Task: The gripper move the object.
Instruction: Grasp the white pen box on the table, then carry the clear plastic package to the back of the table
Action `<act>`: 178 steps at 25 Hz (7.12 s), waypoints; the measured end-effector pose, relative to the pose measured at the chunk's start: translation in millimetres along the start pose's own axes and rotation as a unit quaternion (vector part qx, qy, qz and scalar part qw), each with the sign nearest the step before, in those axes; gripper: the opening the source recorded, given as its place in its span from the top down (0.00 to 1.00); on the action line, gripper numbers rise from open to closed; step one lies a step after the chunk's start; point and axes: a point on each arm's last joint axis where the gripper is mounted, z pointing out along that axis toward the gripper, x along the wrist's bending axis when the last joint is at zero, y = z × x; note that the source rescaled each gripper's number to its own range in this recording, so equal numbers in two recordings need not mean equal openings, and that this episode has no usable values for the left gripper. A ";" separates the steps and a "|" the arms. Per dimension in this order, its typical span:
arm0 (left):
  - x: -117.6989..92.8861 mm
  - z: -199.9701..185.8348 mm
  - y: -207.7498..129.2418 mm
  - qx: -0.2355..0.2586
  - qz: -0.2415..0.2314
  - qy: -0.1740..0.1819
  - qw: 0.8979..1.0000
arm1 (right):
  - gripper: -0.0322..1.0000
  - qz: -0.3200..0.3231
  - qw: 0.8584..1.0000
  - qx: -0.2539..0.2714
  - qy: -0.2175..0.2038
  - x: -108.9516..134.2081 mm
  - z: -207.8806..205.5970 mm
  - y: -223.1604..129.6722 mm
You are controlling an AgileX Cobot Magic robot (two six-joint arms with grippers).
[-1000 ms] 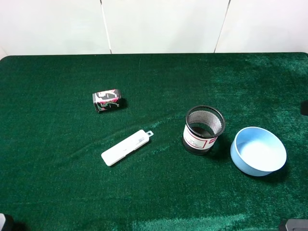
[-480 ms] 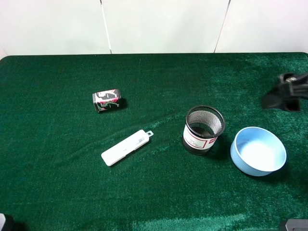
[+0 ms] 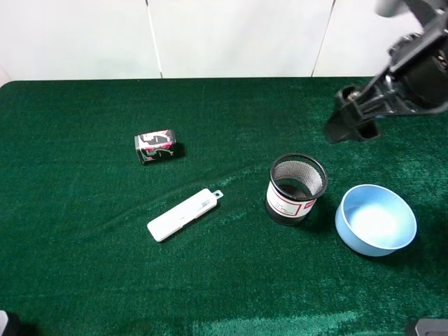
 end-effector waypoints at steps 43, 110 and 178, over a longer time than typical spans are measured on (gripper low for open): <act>0.0 0.0 0.0 0.000 0.000 0.000 1.000 | 0.00 -0.560 0.819 0.070 0.103 175.0 177.1 38.2; 0.0 0.0 0.0 0.000 0.000 0.000 1.000 | 0.96 -0.531 0.823 0.132 0.153 191.2 239.9 20.8; 0.0 0.0 0.0 0.000 0.000 0.000 1.000 | 0.96 -0.391 0.918 0.059 0.028 18.3 283.8 186.7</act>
